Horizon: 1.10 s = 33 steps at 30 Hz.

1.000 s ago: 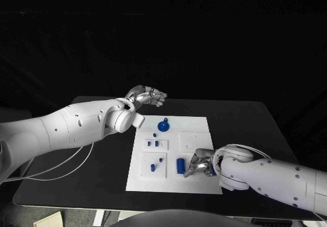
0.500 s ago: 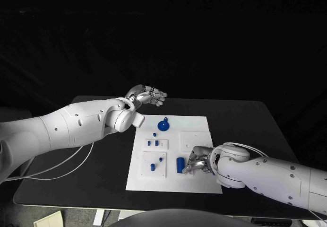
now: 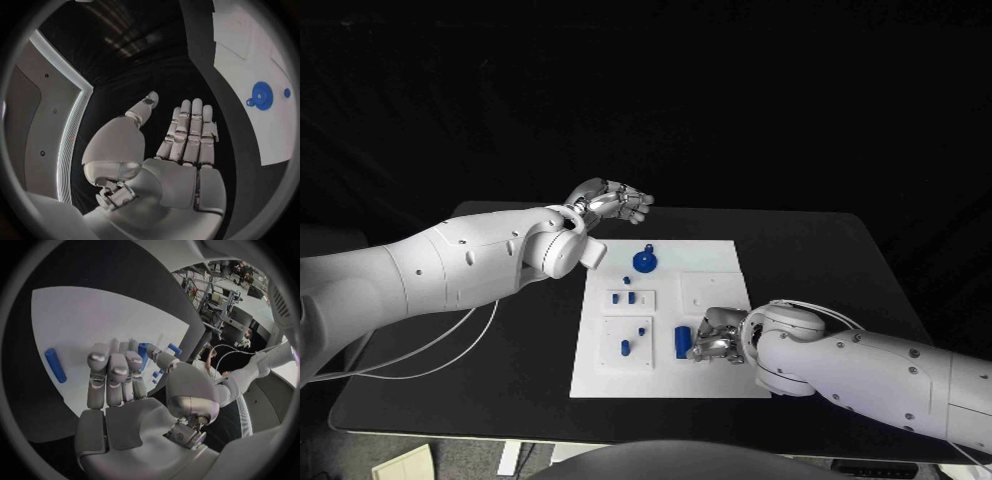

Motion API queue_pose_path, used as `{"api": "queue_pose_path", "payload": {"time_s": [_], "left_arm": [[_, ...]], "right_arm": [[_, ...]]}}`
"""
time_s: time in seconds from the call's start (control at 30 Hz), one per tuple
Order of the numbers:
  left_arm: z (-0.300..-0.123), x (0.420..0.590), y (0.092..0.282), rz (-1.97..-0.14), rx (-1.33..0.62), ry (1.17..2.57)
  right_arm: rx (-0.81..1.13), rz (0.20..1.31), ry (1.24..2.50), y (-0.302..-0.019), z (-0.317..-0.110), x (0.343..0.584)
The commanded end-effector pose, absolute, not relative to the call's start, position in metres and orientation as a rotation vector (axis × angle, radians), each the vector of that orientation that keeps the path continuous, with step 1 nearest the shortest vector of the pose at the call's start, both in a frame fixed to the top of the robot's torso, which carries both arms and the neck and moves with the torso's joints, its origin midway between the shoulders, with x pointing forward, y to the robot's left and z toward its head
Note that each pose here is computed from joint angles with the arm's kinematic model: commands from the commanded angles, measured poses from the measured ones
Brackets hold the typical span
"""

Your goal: Assemble the parts on the task board

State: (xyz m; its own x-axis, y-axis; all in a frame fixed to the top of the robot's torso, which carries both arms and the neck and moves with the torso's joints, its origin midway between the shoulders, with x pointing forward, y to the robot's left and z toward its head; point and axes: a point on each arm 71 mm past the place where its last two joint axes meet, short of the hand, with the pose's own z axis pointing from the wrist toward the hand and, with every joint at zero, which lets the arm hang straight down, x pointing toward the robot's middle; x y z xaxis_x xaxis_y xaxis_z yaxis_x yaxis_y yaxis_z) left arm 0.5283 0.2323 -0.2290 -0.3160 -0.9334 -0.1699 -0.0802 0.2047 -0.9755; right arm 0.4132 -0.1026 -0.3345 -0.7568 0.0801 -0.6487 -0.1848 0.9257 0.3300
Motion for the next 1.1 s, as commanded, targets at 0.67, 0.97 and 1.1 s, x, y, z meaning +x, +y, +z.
{"api": "queue_pose_path", "payload": {"time_s": [0.67, 0.97, 1.1], "left_arm": [[-0.228, 0.528, 0.234, -1.242, -0.980, 1.606], [-0.228, 0.527, 0.236, -1.246, -0.978, 1.604], [-0.227, 0.527, 0.237, -1.244, -0.978, 1.602]], "right_arm": [[0.108, 0.627, 2.268, -0.136, -0.314, 0.421], [0.141, 0.594, 2.215, -0.177, -0.279, 0.450], [0.141, 0.516, 2.244, -0.196, -0.277, 0.456]]}}
